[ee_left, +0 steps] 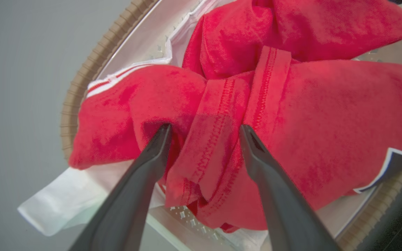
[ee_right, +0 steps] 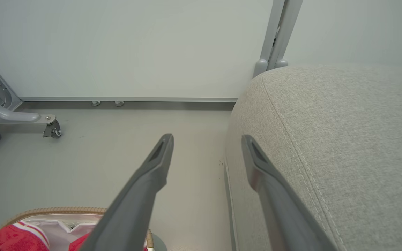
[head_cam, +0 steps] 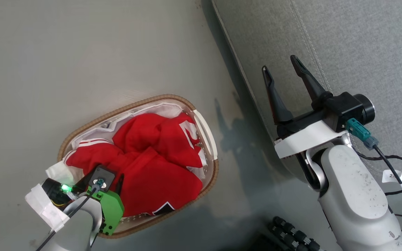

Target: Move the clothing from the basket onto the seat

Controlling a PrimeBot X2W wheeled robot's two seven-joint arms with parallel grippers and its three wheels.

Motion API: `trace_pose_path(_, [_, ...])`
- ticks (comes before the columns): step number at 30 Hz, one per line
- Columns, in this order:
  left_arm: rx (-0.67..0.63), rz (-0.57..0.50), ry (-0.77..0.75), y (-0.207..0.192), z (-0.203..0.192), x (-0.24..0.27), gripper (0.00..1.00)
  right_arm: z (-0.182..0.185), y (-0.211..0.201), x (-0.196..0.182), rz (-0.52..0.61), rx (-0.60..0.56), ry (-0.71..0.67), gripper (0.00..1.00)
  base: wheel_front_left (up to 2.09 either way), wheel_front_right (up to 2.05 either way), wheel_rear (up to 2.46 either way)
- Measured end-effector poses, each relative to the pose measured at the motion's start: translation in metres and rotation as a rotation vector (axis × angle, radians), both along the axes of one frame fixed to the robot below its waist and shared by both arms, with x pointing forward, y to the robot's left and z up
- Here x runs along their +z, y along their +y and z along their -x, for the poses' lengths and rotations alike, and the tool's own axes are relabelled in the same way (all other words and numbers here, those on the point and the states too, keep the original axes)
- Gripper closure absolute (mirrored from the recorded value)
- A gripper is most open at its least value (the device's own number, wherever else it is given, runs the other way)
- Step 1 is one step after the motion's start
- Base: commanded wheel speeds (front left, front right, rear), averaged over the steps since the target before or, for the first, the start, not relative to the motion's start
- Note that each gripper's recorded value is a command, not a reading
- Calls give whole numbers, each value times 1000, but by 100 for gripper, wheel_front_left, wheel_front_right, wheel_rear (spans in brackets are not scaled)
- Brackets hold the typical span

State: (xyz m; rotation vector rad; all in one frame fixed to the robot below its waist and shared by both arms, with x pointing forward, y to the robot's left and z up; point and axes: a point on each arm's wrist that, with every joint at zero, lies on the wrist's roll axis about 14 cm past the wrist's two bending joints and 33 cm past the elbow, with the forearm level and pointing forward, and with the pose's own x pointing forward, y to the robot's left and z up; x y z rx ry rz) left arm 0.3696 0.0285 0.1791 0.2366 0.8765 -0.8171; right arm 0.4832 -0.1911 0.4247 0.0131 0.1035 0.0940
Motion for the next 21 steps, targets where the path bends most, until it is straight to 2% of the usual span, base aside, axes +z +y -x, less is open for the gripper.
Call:
trace_pose_path(5, [-76, -4, 58, -17, 5, -26, 0, 6, -15, -26, -4, -44, 69, 0, 0, 0, 0])
trace_pose_path(10, [-149, -54, 160, -24, 24, -52, 0, 12, -25, -46, -2, -73, 124, 0, 0, 0, 0])
trace_pose_path(18, [-194, -95, 218, -32, 28, -67, 0, 16, -34, -53, 4, -98, 147, 0, 0, 0, 0])
trace_pose_path(19, [-193, -93, 220, -33, 28, -67, 82, 16, -35, -52, 4, -100, 147, 0, 0, 0, 0])
trace_pose_path(20, [-189, -85, 218, -35, 28, -65, 100, 16, -35, -51, 4, -101, 146, 0, 0, 0, 0])
trace_pose_path(21, [-182, -77, 213, -37, 26, -63, 100, 17, -35, -51, 4, -102, 145, 0, 0, 0, 0])
